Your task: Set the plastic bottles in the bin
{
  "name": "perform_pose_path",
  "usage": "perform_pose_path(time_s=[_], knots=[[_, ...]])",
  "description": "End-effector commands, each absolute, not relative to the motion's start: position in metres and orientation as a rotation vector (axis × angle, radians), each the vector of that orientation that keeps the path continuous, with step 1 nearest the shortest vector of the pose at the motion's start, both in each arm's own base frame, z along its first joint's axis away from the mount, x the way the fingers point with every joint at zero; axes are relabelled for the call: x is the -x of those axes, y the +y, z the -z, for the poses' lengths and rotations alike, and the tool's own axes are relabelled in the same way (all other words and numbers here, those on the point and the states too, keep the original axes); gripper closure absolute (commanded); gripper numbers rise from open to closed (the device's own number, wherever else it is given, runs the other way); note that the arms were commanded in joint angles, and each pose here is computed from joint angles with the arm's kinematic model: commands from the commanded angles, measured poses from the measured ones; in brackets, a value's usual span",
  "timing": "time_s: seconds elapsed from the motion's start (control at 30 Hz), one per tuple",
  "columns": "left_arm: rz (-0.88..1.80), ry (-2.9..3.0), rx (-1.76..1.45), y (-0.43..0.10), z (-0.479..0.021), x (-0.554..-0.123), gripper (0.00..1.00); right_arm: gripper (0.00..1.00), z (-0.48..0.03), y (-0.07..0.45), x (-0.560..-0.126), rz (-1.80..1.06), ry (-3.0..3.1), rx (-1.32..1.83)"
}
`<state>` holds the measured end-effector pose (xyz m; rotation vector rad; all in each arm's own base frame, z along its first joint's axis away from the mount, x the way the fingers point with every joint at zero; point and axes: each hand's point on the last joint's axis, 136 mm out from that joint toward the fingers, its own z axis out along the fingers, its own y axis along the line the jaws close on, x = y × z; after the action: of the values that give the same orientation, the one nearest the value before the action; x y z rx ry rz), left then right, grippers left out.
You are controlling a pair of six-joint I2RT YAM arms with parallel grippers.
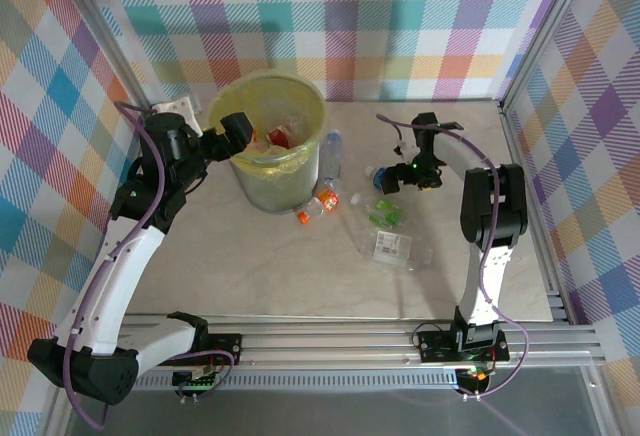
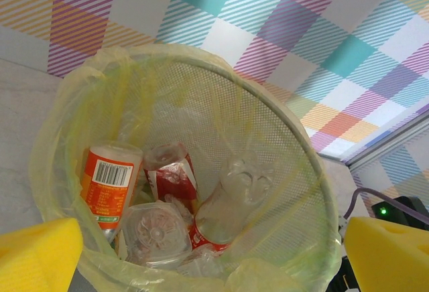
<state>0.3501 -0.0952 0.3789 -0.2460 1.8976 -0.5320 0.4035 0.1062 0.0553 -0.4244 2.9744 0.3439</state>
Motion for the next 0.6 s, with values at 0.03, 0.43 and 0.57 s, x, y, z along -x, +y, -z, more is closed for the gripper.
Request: perform_pose_path(time_s=[0.03,0.43,0.57], knots=[[0.559,1.863,0.243,-0.096,-0.387,-0.353,0.0,0.0,-0.079,0.101,-0.402,-0.274,2.934,0.439],[0.545,1.854,0.238,-0.093,-0.395,-0.346,0.0,0.0,-0.058,0.105,-0.421,-0.184,2.877,0.723],[0.558,1.853,0.233,-0.094,-0.397,-0.345,0.0,0.0,-0.052,0.112,-0.428,-0.223,2.871,0.769]])
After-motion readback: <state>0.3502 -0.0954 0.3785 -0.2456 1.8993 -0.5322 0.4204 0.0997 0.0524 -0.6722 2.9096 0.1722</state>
